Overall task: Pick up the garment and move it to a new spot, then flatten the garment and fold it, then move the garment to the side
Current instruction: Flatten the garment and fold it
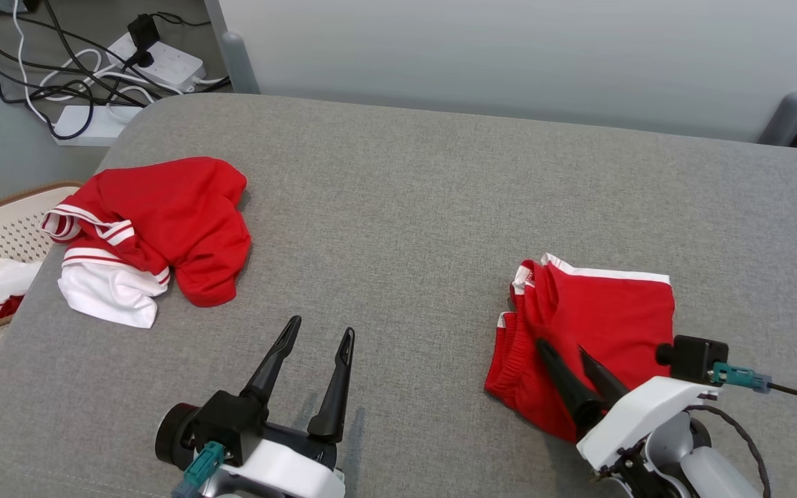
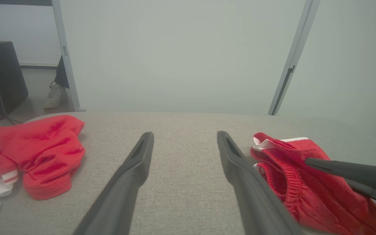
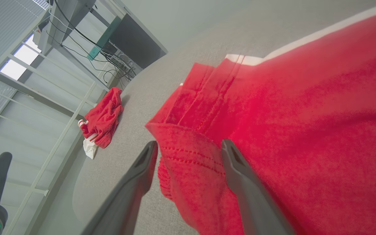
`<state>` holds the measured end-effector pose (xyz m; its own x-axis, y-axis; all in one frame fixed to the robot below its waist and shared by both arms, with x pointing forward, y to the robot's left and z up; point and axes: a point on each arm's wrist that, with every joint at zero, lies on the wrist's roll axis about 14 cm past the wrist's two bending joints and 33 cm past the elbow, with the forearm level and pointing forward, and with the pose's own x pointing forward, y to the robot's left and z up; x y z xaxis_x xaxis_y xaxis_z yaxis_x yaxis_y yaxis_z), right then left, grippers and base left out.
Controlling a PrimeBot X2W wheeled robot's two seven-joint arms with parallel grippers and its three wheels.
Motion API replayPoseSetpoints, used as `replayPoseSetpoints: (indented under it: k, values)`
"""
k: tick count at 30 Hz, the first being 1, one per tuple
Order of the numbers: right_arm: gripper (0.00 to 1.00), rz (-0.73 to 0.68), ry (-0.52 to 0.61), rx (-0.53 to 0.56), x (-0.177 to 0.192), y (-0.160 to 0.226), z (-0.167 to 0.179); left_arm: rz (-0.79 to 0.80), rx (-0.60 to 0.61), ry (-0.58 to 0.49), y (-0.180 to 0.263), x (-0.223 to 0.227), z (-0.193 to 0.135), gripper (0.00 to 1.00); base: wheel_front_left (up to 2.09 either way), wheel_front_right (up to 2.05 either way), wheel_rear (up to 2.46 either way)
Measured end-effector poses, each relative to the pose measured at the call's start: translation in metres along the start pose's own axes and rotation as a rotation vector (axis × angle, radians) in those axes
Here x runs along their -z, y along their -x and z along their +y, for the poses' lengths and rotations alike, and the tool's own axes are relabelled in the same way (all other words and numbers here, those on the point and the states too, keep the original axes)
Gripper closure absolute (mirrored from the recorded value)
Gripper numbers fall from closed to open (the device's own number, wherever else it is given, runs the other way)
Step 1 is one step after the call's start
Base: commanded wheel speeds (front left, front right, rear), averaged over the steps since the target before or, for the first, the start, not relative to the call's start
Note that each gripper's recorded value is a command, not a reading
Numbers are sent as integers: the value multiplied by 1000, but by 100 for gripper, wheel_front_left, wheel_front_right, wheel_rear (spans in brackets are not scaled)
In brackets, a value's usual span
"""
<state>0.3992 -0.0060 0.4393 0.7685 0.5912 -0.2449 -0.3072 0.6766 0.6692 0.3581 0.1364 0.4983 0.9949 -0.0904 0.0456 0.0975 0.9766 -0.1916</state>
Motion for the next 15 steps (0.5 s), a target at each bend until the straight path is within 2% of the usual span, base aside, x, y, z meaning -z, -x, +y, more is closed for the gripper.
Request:
replayPoseSetpoints:
  k: [15]
  values:
    - [0,102,-54,-97,27,11,37,11,11,3,-4,4,-3,0,0,0,0]
